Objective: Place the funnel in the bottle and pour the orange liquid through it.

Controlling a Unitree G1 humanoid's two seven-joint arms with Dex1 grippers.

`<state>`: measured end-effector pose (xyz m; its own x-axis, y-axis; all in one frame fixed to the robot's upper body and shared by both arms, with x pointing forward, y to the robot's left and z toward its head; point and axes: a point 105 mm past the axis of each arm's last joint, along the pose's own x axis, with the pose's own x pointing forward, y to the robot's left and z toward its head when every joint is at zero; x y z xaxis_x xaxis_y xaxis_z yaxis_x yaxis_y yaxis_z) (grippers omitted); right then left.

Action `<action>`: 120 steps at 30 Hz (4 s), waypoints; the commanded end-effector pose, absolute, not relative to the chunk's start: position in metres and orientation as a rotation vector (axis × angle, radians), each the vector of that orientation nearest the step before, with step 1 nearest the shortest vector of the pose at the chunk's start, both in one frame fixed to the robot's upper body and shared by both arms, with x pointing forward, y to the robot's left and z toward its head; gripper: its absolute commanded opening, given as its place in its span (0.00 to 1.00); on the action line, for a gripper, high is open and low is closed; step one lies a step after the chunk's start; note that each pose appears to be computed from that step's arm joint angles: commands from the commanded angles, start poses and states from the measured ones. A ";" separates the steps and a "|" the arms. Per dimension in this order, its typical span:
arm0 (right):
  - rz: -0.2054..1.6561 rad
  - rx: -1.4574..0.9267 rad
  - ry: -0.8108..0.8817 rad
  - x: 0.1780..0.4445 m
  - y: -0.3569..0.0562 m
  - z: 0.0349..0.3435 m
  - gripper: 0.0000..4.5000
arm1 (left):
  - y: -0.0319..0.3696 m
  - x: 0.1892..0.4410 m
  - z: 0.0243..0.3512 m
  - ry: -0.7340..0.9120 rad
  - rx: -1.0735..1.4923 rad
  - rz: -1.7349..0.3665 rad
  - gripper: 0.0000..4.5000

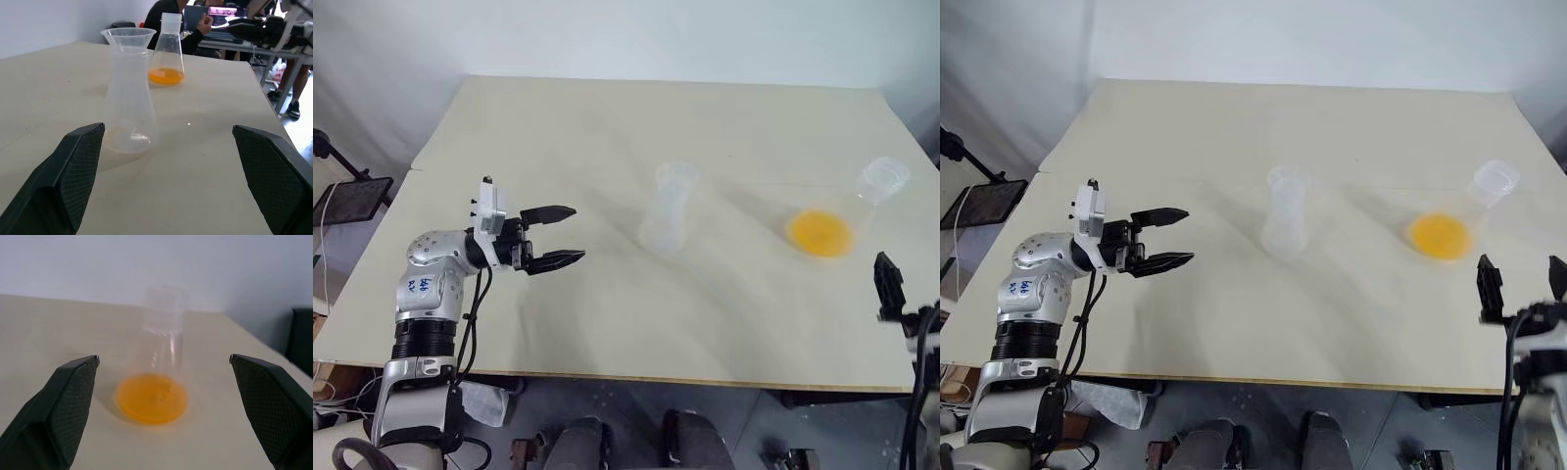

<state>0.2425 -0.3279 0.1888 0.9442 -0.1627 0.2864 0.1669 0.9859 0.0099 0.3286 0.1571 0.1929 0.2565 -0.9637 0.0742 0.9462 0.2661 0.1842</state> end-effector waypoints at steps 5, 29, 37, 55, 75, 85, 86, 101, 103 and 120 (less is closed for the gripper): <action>-0.171 0.035 -0.275 0.279 -0.340 0.207 1.00 | 0.154 0.324 0.208 -0.245 0.119 -1.296 0.99; -0.107 0.180 -0.286 0.360 -0.357 0.232 1.00 | 0.150 0.324 0.218 -0.284 0.062 -1.248 0.99; -0.091 0.212 -0.311 0.367 -0.353 0.234 1.00 | 0.150 0.323 0.217 -0.281 0.071 -1.246 0.99; 0.174 -0.079 -0.439 0.351 -0.277 0.278 0.55 | 0.150 0.325 0.217 -0.290 0.074 -1.240 1.00; 0.280 -0.967 -0.519 0.360 -0.138 0.284 0.55 | 0.158 0.314 0.204 -0.305 0.167 -1.150 1.00; 0.230 -1.187 -0.647 0.363 -0.118 0.299 0.55 | 0.157 0.311 0.201 -0.311 0.199 -1.129 1.00; 0.232 -1.200 -0.659 0.362 -0.116 0.300 0.55 | 0.157 0.311 0.201 -0.312 0.198 -1.128 1.00; 0.223 -1.473 -0.760 0.355 -0.105 0.294 0.55 | 0.153 0.310 0.199 -0.310 0.185 -1.123 1.00; 0.202 -1.496 -0.769 0.355 -0.106 0.295 0.55 | 0.153 0.309 0.200 -0.310 0.183 -1.123 1.00; 0.143 -1.622 -0.807 0.357 -0.110 0.294 0.55 | 0.152 0.311 0.204 -0.320 0.189 -1.120 1.00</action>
